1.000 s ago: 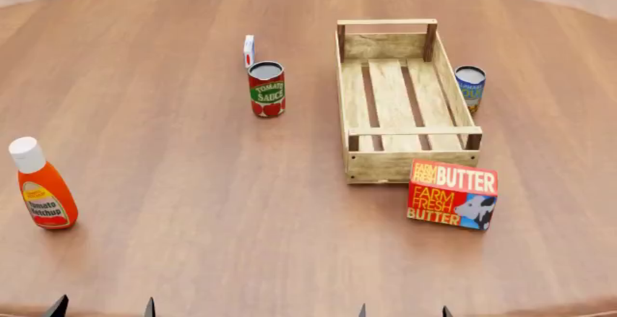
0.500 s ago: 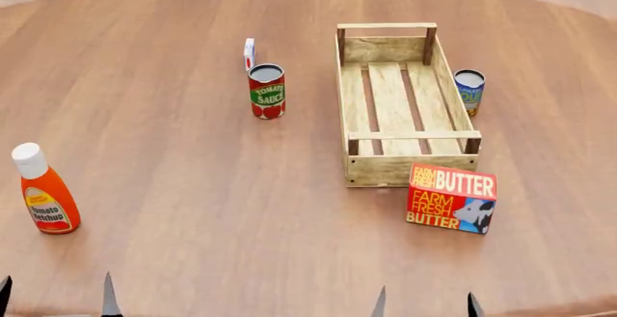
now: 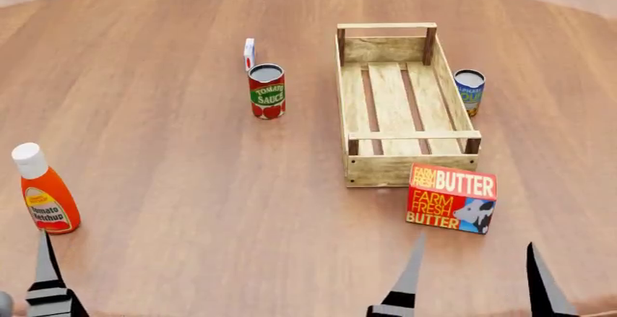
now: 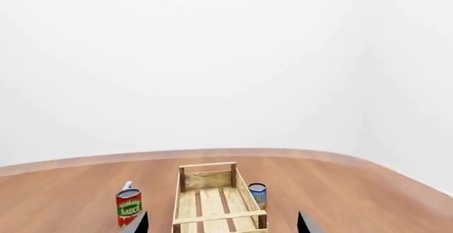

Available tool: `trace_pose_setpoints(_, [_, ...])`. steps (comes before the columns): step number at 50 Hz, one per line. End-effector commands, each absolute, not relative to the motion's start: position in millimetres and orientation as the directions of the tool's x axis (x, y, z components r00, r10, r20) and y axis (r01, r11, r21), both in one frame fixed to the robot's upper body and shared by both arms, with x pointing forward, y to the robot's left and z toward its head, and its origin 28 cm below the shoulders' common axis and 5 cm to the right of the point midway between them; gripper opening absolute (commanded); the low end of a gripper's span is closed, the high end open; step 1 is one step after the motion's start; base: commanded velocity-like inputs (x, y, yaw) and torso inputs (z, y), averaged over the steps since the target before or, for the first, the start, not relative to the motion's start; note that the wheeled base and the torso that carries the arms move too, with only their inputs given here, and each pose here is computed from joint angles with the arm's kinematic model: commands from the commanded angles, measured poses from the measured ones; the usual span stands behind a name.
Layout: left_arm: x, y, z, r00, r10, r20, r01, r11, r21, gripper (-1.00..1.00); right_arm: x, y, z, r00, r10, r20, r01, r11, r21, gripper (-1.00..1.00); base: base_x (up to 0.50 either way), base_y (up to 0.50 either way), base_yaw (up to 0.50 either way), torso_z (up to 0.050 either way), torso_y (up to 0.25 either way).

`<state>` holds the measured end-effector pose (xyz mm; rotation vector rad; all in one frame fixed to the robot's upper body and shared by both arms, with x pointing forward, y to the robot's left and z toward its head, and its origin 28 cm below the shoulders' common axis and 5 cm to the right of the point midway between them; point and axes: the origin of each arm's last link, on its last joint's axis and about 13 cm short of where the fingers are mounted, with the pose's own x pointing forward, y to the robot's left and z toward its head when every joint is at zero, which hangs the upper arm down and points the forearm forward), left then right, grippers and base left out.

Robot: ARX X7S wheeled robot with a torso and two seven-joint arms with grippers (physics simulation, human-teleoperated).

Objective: Pick up the butter and put it in the tray.

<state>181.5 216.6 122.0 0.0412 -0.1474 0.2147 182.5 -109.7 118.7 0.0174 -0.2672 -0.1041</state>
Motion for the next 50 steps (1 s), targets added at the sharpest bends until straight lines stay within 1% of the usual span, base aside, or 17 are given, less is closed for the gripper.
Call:
trace_pose_setpoints(1, [182.5,219.2,122.0,0.968,0.197,0.156,-0.2,0.98,0.007,1.0,179.5,-112.4,124.9,0.953,-0.122,0.276,0.121,0.992,0.019,1.0,0.0,0.0,0.0,0.0,0.0])
trace_pose_setpoints(6, [181.8,219.2,122.5,0.968,0.195,0.158,-0.199,0.98,0.007,1.0,180.0,-111.4,121.9,0.958,-0.105,0.267,0.109,0.994,-0.001,1.0,0.41,0.0,0.0,0.0,0.0])
trace_pose_setpoints(20, [181.1,216.6,120.6,0.971,0.182,0.155,-0.186,0.983,0.01,1.0,180.7,-110.6,119.1,0.962,-0.084,0.259,0.083,0.996,0.013,1.0,0.5,0.0,0.0,0.0,0.0])
trace_pose_setpoints(48, [181.1,214.4,118.8,0.974,0.166,0.154,-0.169,0.985,0.011,1.0,182.4,-110.0,115.1,0.966,-0.082,0.246,0.08,0.997,0.018,1.0,0.5,0.0,0.0,0.0,0.001])
trace_pose_setpoints(50, [181.2,214.1,118.1,0.974,0.165,0.152,-0.168,0.986,0.011,1.0,182.1,-110.1,117.1,0.963,-0.084,0.255,0.069,0.995,0.066,1.0,0.5,0.0,0.0,0.0,0.0])
